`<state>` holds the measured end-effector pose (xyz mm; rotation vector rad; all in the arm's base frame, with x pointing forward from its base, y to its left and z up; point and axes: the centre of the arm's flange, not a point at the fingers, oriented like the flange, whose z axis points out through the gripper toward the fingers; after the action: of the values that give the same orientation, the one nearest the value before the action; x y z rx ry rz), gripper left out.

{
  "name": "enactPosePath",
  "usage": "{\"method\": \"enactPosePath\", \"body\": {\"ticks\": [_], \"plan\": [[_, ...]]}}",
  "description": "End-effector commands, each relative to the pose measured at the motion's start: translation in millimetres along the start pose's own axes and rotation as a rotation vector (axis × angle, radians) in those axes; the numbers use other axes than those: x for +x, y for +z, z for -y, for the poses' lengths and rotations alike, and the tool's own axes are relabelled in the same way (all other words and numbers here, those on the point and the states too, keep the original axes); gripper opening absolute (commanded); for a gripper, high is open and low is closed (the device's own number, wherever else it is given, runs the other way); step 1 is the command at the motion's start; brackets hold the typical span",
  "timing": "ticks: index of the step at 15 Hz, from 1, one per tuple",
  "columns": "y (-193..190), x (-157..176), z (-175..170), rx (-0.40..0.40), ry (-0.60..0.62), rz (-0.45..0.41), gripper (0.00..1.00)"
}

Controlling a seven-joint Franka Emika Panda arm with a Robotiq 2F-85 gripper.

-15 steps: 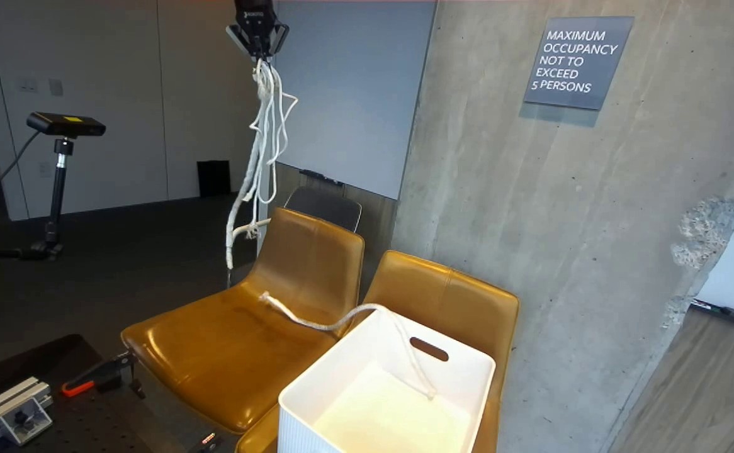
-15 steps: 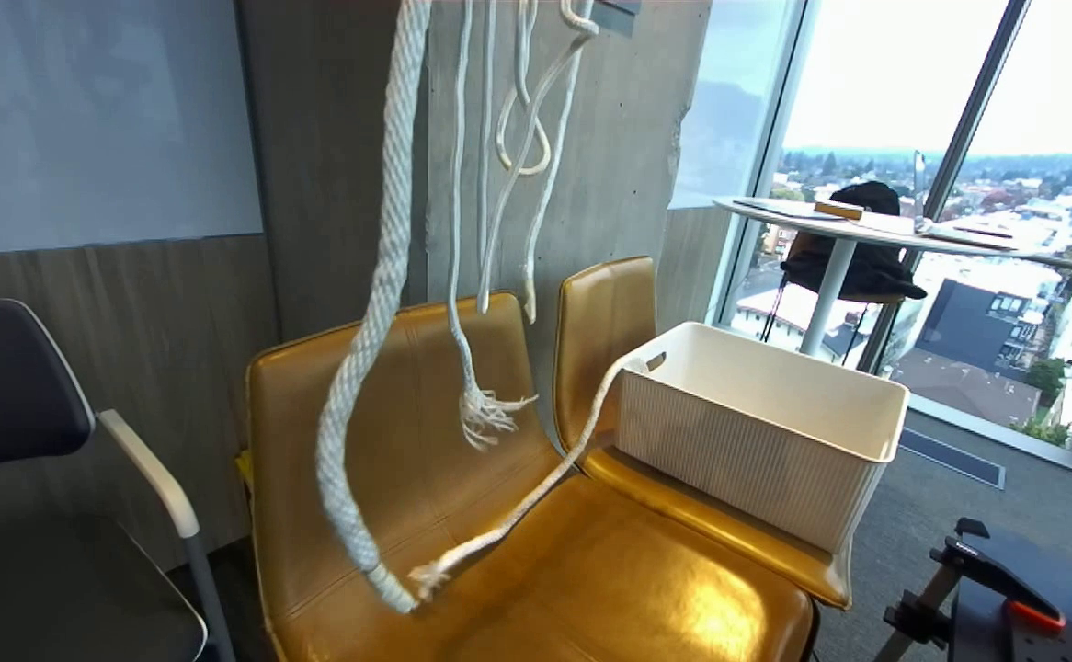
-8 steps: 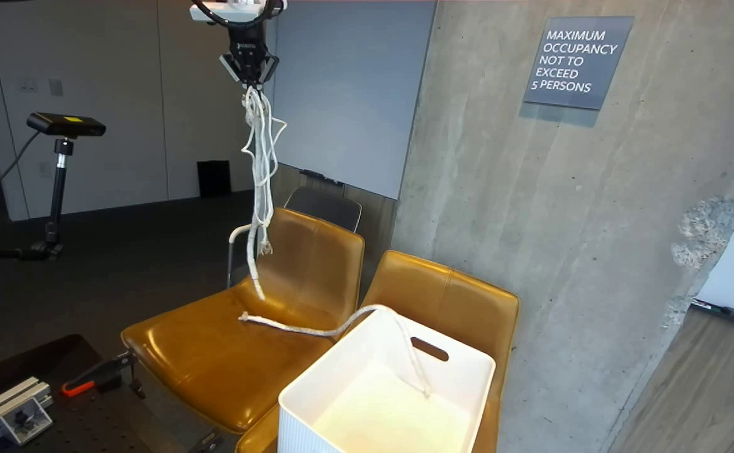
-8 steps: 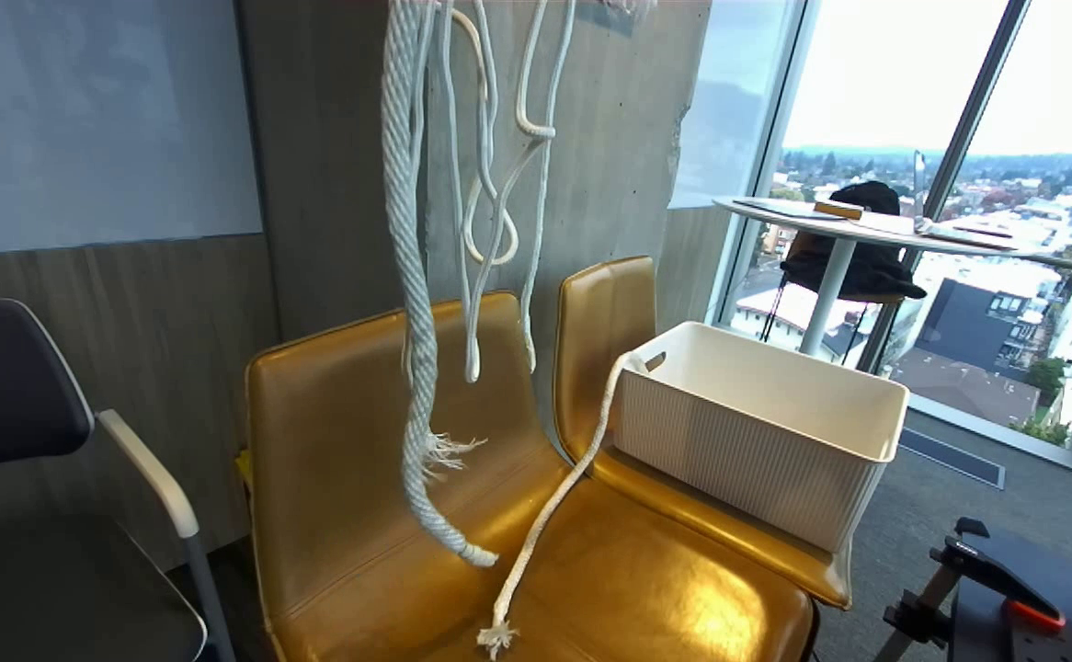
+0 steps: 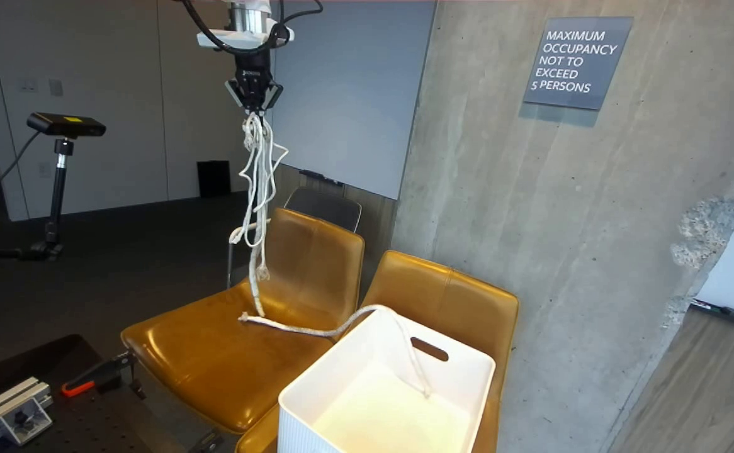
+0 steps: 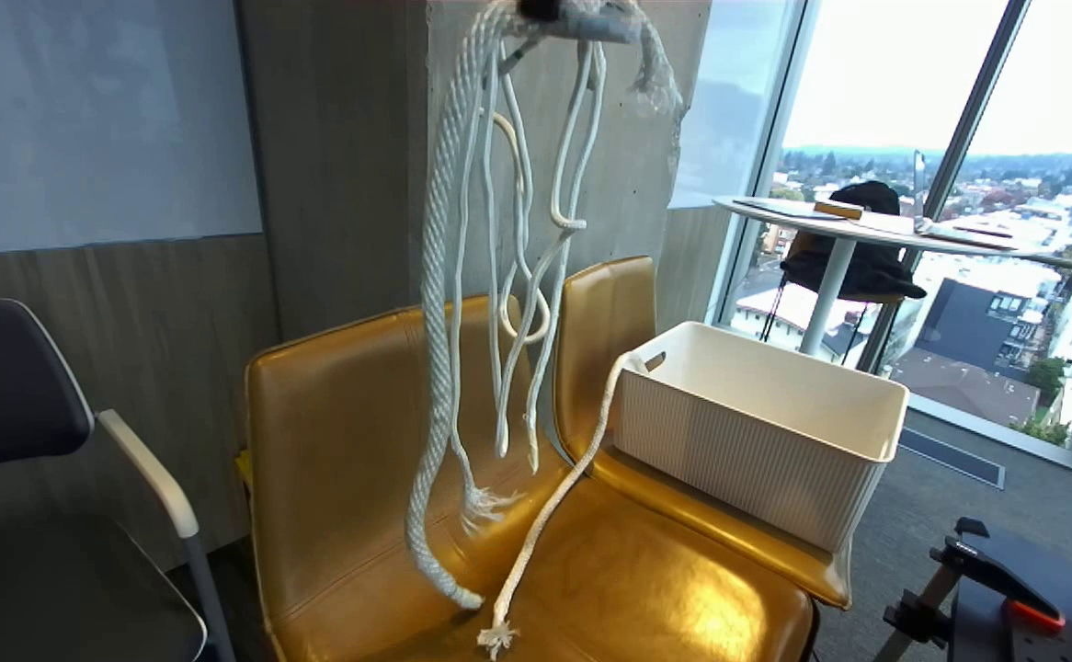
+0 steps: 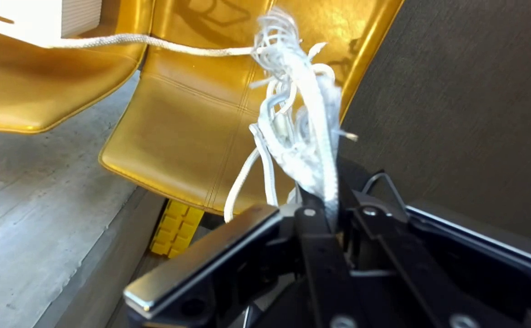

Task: Put the pieces of rope into the white object, then take them out

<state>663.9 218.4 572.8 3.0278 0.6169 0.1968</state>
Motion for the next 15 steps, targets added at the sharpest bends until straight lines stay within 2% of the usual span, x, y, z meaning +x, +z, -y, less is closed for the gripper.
{"method": "enactPosePath", "body": {"ticks": [1,8,15], "plan": [[36.9,-37.4,-10.7,0.013,0.019,0.019,0.03],[112.0,-57.1,-38.9,-0.007,0.041,0.060,0.03],[161.0,-67.8,-65.5,-0.014,0.050,0.051,0.03]]}}
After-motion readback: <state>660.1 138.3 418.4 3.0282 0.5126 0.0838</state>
